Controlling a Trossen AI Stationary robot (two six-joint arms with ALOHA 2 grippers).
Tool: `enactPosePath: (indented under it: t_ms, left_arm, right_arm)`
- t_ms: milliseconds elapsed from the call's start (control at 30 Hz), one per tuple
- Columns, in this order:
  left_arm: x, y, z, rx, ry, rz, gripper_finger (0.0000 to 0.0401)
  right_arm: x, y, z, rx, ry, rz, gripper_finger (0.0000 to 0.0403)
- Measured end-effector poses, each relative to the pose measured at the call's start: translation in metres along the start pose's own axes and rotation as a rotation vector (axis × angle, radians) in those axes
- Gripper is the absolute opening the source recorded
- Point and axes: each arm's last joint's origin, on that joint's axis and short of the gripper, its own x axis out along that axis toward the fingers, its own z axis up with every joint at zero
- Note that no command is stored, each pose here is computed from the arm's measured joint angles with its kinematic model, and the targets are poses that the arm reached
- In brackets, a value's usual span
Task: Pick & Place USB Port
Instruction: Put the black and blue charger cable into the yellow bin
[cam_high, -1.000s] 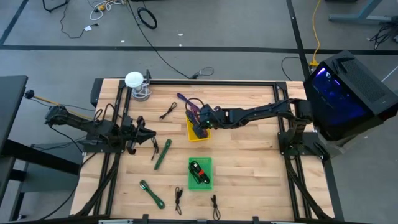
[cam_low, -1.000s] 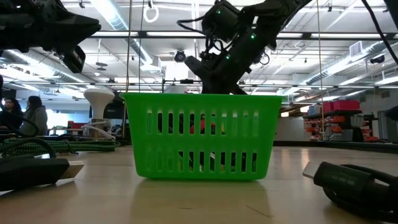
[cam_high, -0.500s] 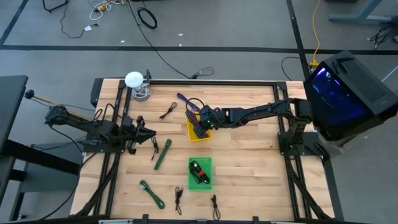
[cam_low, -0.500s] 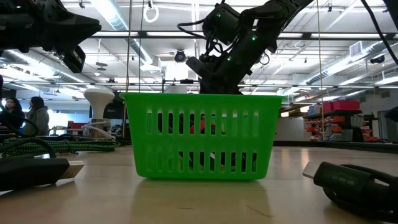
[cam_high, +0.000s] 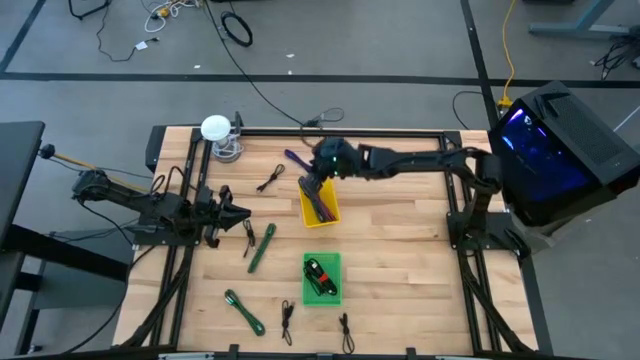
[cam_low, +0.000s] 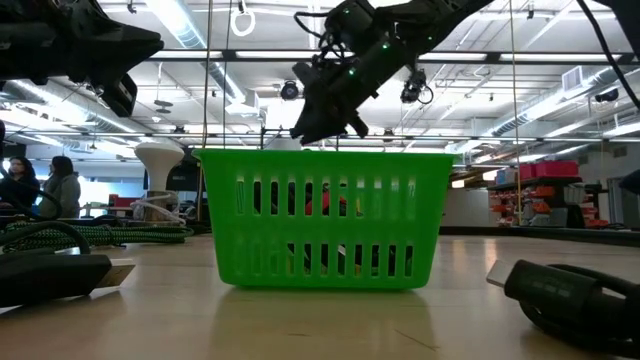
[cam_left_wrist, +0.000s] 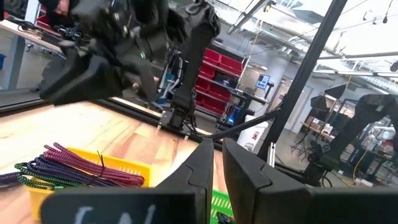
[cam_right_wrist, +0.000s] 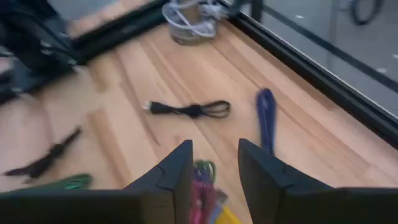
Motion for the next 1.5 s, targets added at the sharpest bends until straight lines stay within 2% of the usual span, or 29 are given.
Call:
enactPosePath:
  t_ms: [133,233,300,433,567,667,800,1000,1067,1233,1333,1433,1500]
  left_arm:
    - [0.0,0.001,0.0,0.039,-0.006,0.022,0.0039]
    - [0.0,0.004,0.0,0.096,-0.024,0.128,0.0039]
    - [0.0,0.008,0.003,0.174,-0.04,0.213,0.0039]
    - [0.006,0.006,0.034,0.324,-0.038,0.335,0.0039]
    - [0.017,0.004,0.071,0.464,0.102,0.494,0.0039]
    - [0.029,0.01,0.089,0.568,0.279,0.619,0.0039]
    - [0.057,0.024,0.108,0.624,0.434,0.644,0.0039]
    - [0.094,0.068,0.118,0.674,0.681,0.55,0.0039]
    - [0.103,0.086,0.119,0.701,0.747,0.497,0.0039]
    - [0.122,0.13,0.118,0.797,0.923,0.46,0.0039]
    - [0.134,0.15,0.121,0.814,0.997,0.531,0.0039]
    - [0.146,0.159,0.122,0.702,0.984,0.68,0.0039]
    - [0.154,0.16,0.121,0.654,0.964,0.657,0.0039]
  right_arm:
    - [0.001,-0.018,0.007,0.002,0.022,0.055,0.0116]
    - [0.001,-0.029,0.009,-0.006,0.039,0.094,0.0112]
    - [0.001,-0.031,0.01,-0.033,0.049,0.147,0.0111]
    - [-0.003,-0.022,0.013,-0.099,0.035,0.327,0.0111]
    - [-0.011,-0.004,0.017,-0.163,-0.004,0.548,0.0111]
    - [-0.026,0.008,0.022,-0.224,-0.031,0.686,0.0111]
    - [-0.057,0.024,0.033,-0.306,-0.103,0.777,0.0111]
    - [-0.113,0.047,0.033,-0.404,-0.103,0.792,0.0111]
    - [-0.129,0.053,0.028,-0.424,-0.081,0.755,0.0111]
    - [-0.161,0.06,0.008,-0.453,0.006,0.623,0.0111]
    - [-0.171,0.062,-0.003,-0.441,0.005,0.566,0.0111]
    - [-0.178,0.061,-0.015,-0.42,0.016,0.54,0.0111]
    - [-0.182,0.059,-0.023,-0.41,0.025,0.519,0.0111]
